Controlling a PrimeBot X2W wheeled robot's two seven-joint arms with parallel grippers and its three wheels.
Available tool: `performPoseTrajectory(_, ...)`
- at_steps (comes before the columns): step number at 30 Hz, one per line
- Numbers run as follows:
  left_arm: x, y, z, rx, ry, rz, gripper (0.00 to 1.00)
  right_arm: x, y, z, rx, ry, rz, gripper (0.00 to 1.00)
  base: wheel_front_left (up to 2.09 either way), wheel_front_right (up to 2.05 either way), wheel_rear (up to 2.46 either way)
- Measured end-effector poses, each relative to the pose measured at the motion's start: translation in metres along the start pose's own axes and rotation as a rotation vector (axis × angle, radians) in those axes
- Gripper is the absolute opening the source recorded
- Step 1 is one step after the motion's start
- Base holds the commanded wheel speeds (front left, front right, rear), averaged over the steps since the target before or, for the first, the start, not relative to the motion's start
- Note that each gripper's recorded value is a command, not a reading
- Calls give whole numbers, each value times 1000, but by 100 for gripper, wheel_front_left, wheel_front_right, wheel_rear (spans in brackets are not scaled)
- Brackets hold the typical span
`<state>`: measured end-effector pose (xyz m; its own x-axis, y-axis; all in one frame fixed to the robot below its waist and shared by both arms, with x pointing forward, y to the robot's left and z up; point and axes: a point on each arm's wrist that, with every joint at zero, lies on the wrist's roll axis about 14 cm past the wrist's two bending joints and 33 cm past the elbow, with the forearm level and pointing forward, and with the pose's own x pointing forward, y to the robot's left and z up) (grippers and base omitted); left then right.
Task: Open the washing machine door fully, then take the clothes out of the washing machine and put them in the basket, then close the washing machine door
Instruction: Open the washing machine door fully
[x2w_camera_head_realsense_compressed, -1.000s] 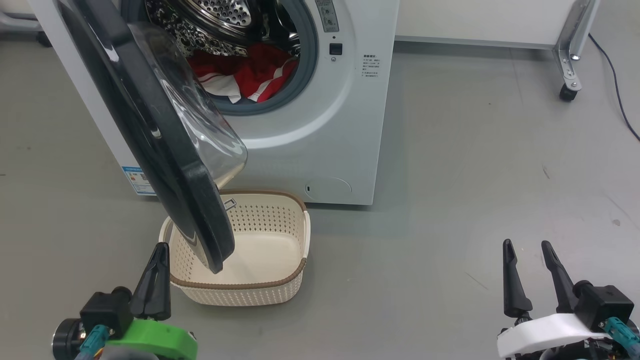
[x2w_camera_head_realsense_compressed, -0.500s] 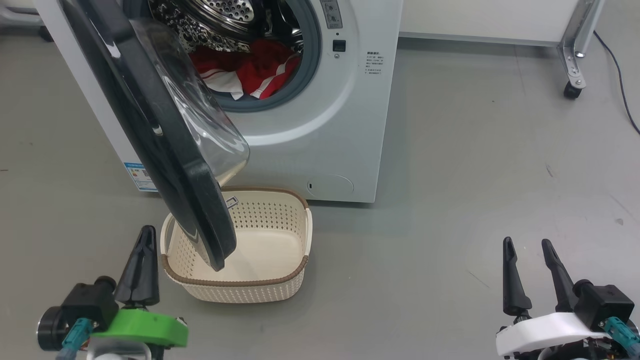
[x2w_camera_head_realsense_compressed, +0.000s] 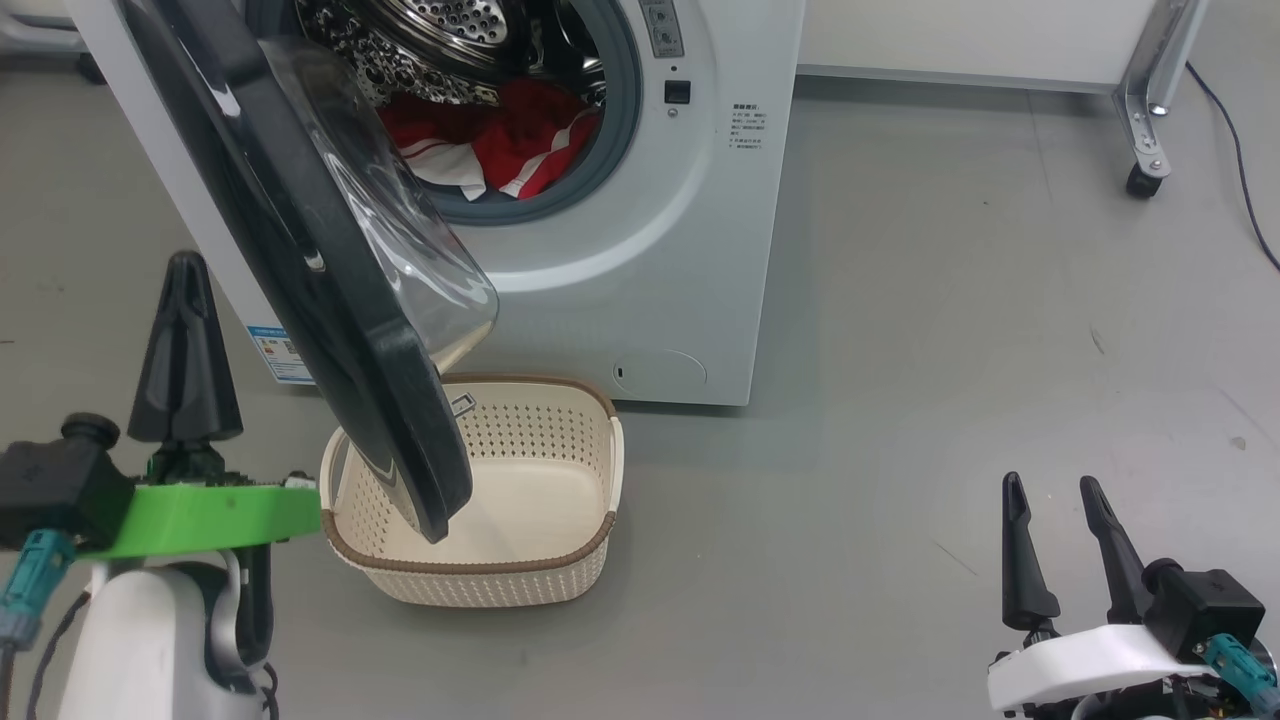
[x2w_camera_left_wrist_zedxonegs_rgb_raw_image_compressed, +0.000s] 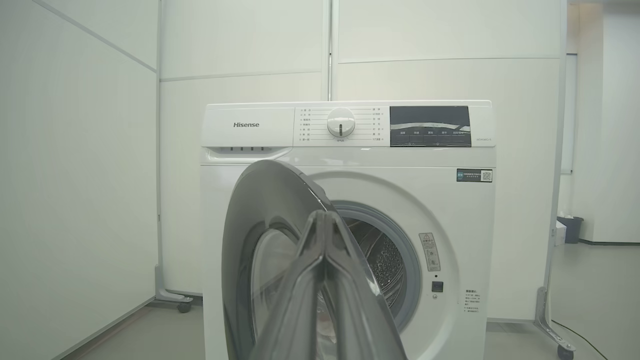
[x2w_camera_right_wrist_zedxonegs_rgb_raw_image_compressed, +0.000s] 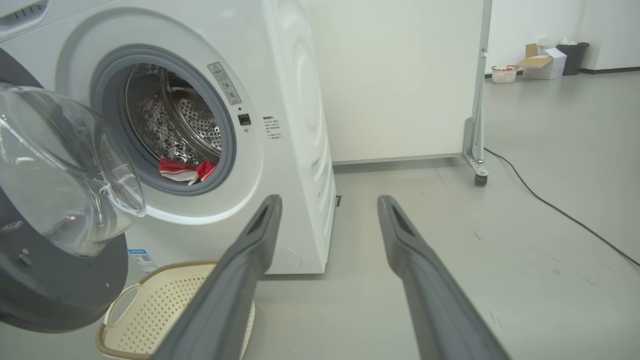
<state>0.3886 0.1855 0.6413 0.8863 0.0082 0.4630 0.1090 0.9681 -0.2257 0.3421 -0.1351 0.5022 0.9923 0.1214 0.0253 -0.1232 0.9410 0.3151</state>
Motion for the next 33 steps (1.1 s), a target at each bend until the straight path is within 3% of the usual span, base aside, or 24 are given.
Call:
performPoseTrajectory(7,23,-21,34,-7,-117,-66,0,-1,1,1,9,-5,0,100,0,0,0)
performPoseTrajectory(17,30,-73,26,0,-97,-229,0,-7,-3,0,15,-9,-19,100,0,0,0)
performPoseTrajectory(25,22,-109,-24,-28,94,-334,0,-13,-10,1,21,-14,-48,100,0,0,0)
performPoseTrajectory(33,-5,-109,-89,-92,351,-317,0,-18,-17,0,22,-16,-72,100,0,0,0)
